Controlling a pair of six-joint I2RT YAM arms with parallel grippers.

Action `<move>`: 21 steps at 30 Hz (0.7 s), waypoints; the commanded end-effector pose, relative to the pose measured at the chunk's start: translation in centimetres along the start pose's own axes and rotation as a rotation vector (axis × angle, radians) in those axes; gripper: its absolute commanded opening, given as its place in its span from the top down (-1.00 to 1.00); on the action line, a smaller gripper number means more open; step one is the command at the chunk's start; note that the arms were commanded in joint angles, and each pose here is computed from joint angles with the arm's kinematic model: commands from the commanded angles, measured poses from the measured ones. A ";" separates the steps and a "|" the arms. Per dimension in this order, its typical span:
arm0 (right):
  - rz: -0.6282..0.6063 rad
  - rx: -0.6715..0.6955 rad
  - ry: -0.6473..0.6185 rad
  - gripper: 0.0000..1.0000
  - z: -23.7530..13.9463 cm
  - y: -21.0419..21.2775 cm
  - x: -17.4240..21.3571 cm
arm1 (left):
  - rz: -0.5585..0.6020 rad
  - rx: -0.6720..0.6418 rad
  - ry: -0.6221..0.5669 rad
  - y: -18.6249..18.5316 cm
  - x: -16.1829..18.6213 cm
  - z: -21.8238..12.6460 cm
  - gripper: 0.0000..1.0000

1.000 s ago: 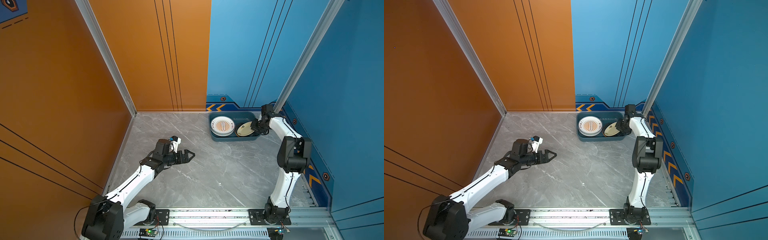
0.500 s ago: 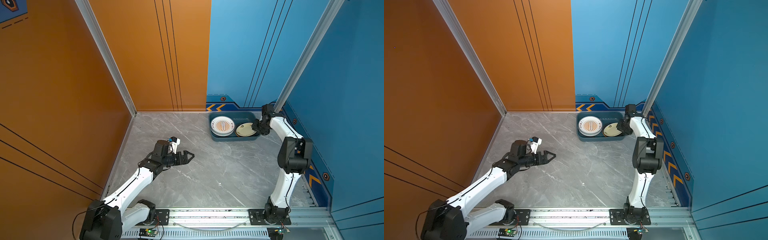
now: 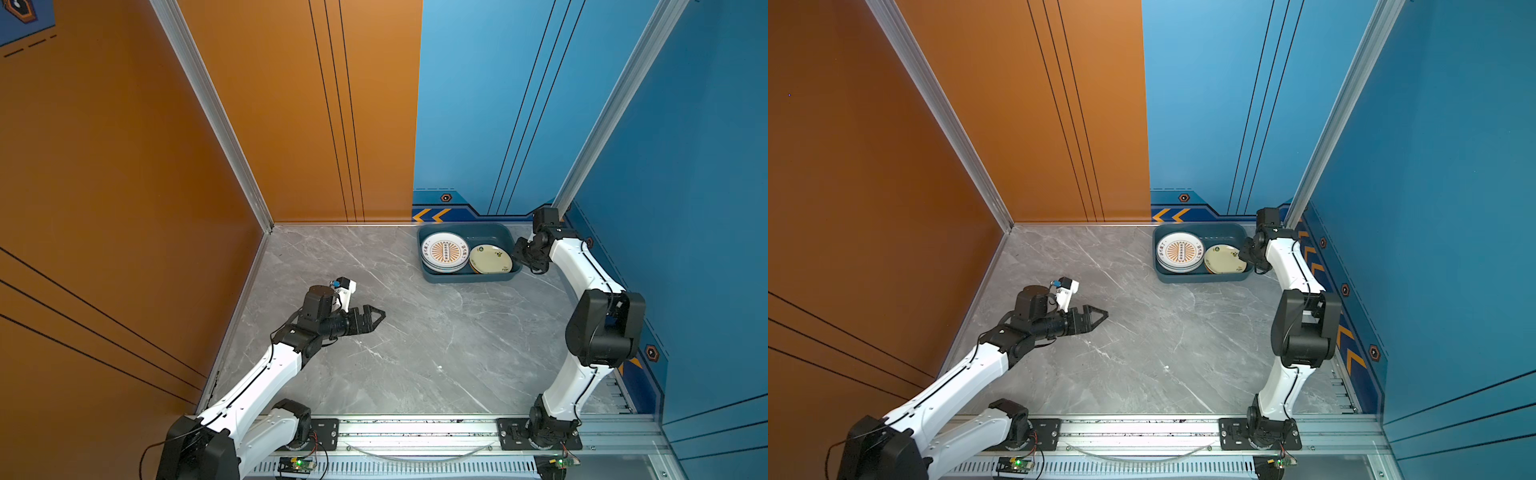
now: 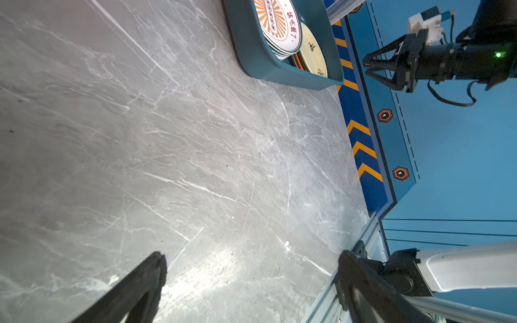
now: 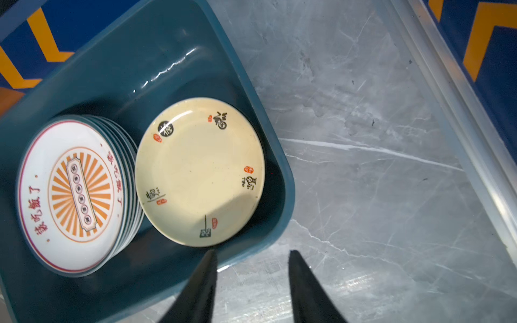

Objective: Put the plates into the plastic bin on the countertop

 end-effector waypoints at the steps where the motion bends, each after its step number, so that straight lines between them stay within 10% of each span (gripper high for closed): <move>1: -0.067 0.015 -0.071 -0.25 -2.1 0.5 0.9 | 0.004 -0.138 -0.102 2.1 -1.1 -0.8 -0.96; 14: -0.148 0.188 -0.274 -0.59 -1.1 -1.9 8.0 | 0.286 -0.676 -0.637 9.9 -6.5 -5.8 -0.96; 21: -0.220 0.187 -0.482 -0.61 0.9 -2.7 10.0 | 0.414 -0.789 -0.734 12.1 -8.5 -6.7 -0.96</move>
Point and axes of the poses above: each gripper's point midway between its finger pads, its own z axis out along the fingers, its own y axis along the line the jaws close on, x = y × z, the point moved 4 cm from there along -z, back along the fingers, and after that the axes turned 5 degrees about -z, right-handed, at the moved point
